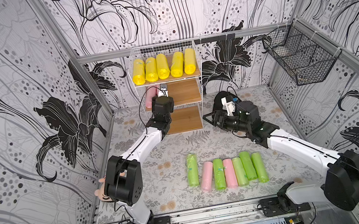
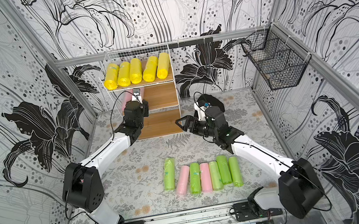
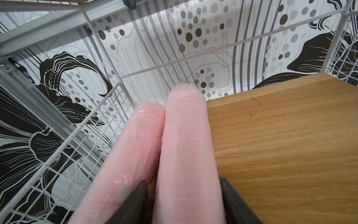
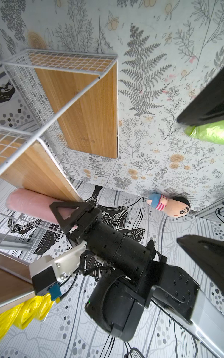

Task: Sort the rolls of trash bags by color and place them on the shelf
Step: Place the roll of trash bags on the shelf.

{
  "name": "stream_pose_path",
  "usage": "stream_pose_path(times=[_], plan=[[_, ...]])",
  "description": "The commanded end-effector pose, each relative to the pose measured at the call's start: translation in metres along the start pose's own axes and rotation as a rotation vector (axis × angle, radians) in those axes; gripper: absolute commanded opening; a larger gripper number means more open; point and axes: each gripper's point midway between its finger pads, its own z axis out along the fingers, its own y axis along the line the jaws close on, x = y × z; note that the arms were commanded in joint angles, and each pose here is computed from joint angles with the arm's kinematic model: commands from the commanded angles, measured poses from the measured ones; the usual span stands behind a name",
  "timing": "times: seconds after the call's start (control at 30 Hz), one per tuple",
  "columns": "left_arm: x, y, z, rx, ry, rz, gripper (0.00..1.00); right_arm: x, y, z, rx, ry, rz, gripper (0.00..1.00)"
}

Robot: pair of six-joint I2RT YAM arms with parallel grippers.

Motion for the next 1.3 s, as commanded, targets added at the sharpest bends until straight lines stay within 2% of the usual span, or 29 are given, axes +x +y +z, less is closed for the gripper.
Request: stream_pose_path(times=[0.0,0.37,0.53,0.7,0.87,1.0,1.13,1.27], plan=[[-0.014,0.002,-0.017,0.025,-0.03,-0.048,0.61,0.001,-0.001,-0.003,0.011,0.001,-0.019,0.91],[-0.027,0.002,-0.06,0.1,-0.053,-0.152,0.66,0.003,-0.003,-0.003,0.018,0.011,-0.019,0.91],[-0.024,0.002,-0.094,0.205,-0.016,-0.246,0.67,0.008,-0.018,-0.009,0.137,0.061,-0.076,0.9],[-0.003,-0.004,-0.133,0.346,0.058,-0.357,0.67,0.026,-0.041,-0.016,0.253,0.143,-0.121,0.87],[0.028,-0.018,-0.16,0.474,0.17,-0.426,0.66,0.052,-0.047,-0.012,0.278,0.243,-0.149,0.85],[0.053,-0.02,-0.175,0.503,0.232,-0.457,0.65,0.08,-0.049,-0.01,0.332,0.342,-0.194,0.81],[0.087,-0.028,-0.189,0.546,0.342,-0.471,0.65,0.118,-0.053,-0.014,0.423,0.443,-0.254,0.76],[0.108,-0.032,-0.196,0.559,0.405,-0.48,0.65,0.162,-0.062,-0.018,0.473,0.545,-0.225,0.7]])
